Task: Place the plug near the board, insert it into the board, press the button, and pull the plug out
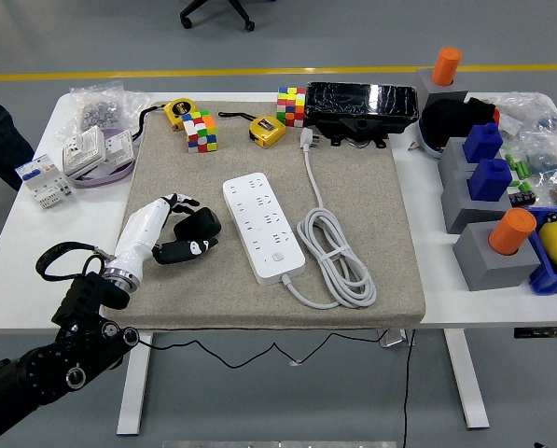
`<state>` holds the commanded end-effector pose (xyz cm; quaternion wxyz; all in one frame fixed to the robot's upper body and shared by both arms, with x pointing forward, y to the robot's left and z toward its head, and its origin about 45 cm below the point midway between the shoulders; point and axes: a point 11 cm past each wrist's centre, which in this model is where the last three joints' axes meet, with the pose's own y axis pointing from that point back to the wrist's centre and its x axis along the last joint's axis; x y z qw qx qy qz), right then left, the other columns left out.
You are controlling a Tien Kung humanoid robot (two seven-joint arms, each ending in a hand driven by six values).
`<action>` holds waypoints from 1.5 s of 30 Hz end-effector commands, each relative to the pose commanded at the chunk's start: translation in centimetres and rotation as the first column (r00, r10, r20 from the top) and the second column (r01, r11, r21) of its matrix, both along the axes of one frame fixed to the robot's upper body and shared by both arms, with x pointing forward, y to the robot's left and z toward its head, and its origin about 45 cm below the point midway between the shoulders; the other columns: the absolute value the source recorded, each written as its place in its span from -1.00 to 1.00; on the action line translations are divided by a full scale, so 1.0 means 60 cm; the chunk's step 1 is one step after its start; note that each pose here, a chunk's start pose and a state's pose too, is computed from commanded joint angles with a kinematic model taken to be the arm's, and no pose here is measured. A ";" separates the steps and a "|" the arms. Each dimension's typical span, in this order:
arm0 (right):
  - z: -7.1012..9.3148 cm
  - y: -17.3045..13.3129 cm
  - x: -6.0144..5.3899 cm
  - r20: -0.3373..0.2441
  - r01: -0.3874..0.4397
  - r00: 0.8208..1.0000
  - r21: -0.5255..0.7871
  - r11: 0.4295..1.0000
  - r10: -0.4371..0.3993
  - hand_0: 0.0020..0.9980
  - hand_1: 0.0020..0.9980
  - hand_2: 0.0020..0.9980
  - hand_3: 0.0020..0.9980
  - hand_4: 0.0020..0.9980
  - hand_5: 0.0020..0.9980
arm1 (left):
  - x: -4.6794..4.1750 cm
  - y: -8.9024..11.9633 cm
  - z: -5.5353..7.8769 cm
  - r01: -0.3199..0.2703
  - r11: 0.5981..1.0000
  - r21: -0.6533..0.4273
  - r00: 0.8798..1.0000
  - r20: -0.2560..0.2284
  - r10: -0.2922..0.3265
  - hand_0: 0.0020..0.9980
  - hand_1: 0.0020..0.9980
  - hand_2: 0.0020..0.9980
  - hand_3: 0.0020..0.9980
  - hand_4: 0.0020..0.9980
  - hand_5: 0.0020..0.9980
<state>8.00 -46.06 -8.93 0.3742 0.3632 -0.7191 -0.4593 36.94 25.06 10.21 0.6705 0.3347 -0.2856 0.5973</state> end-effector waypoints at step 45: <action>0.002 -0.003 0.003 0.010 -0.001 1.000 -0.012 1.000 0.001 0.05 0.27 0.31 0.11 0.79 -0.17 | 0.019 -0.085 0.027 0.169 0.982 -0.083 0.985 0.044 -0.166 -0.28 -0.36 -0.24 0.01 0.10 -0.99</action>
